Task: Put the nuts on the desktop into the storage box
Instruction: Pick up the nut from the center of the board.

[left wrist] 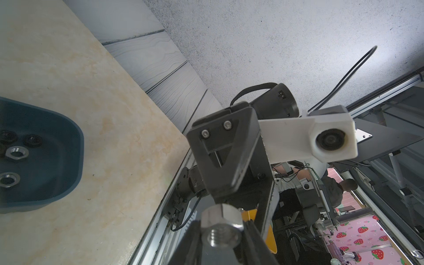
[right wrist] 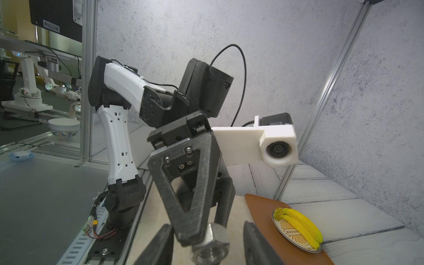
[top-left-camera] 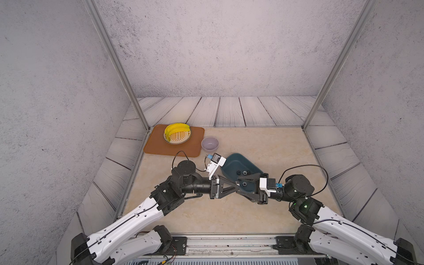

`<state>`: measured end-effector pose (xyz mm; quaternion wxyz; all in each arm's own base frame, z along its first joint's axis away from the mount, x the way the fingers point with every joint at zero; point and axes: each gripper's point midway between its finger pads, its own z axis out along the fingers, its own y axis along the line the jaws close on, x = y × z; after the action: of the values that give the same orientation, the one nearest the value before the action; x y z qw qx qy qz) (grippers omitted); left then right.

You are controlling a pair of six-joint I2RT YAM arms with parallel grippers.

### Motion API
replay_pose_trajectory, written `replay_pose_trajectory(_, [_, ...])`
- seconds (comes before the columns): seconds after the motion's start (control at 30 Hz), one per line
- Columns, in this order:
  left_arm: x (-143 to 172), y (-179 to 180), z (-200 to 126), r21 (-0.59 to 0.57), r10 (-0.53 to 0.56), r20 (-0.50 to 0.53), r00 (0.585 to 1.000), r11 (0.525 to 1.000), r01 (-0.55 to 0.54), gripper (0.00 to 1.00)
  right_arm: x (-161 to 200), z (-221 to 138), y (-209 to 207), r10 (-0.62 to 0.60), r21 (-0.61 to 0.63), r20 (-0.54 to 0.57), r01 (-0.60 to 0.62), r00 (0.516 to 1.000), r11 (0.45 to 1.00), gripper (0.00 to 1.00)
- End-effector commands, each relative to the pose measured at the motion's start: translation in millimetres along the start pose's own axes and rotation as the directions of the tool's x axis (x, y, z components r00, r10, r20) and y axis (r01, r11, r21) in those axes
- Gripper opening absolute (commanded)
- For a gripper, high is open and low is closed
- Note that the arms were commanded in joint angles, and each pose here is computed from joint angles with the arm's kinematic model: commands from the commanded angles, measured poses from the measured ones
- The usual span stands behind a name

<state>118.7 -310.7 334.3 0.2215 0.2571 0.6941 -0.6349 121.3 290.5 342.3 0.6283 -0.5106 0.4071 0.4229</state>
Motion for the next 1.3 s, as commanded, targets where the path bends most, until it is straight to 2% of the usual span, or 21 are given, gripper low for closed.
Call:
replay_pose_trajectory(0.0, [-0.9, -4.4, -0.6, 0.032, 0.014, 0.001, 1.000, 0.999, -0.014, 0.32, -8.0, 0.9, 0.4, -0.020, -0.009, 0.002, 0.020, 1.000, 1.000, 0.48])
replay_pose_trajectory(0.2, [-0.2, -6.7, -1.1, 0.042, 0.016, -0.001, 1.000, 0.999, -0.016, 0.32, -6.1, 1.6, 1.7, -0.012, -0.021, -0.015, 0.012, 1.000, 1.000, 0.36])
replay_pose_trajectory(0.4, [1.8, -4.1, -0.9, 0.035, 0.009, -0.006, 1.000, 0.999, -0.009, 0.32, -2.6, 2.5, 1.0, -0.010, -0.021, -0.033, 0.009, 0.999, 1.000, 0.33])
replay_pose_trajectory(0.43, [1.7, -5.0, -1.1, 0.039, 0.011, -0.005, 1.000, 0.999, -0.011, 0.32, -1.2, 2.6, 0.2, -0.006, -0.017, -0.037, 0.006, 0.999, 1.000, 0.36])
replay_pose_trajectory(0.47, [1.3, -5.2, -1.3, 0.040, 0.012, -0.004, 1.000, 0.999, -0.012, 0.32, -1.3, 2.7, -0.6, -0.005, -0.012, -0.037, 0.005, 0.999, 1.000, 0.44])
replay_pose_trajectory(0.6, [0.9, -6.8, -2.3, 0.042, 0.015, -0.001, 1.000, 0.999, -0.015, 0.31, -0.9, 2.0, -2.7, -0.006, 0.005, -0.033, 0.006, 0.999, 1.000, 0.48])
replay_pose_trajectory(1.27, [-6.1, -3.3, -4.7, 0.008, 0.004, 0.044, 0.999, 1.000, -0.004, 0.28, 4.9, 1.4, -10.6, 0.056, 0.063, -0.014, -0.055, 0.998, 0.996, 0.54])
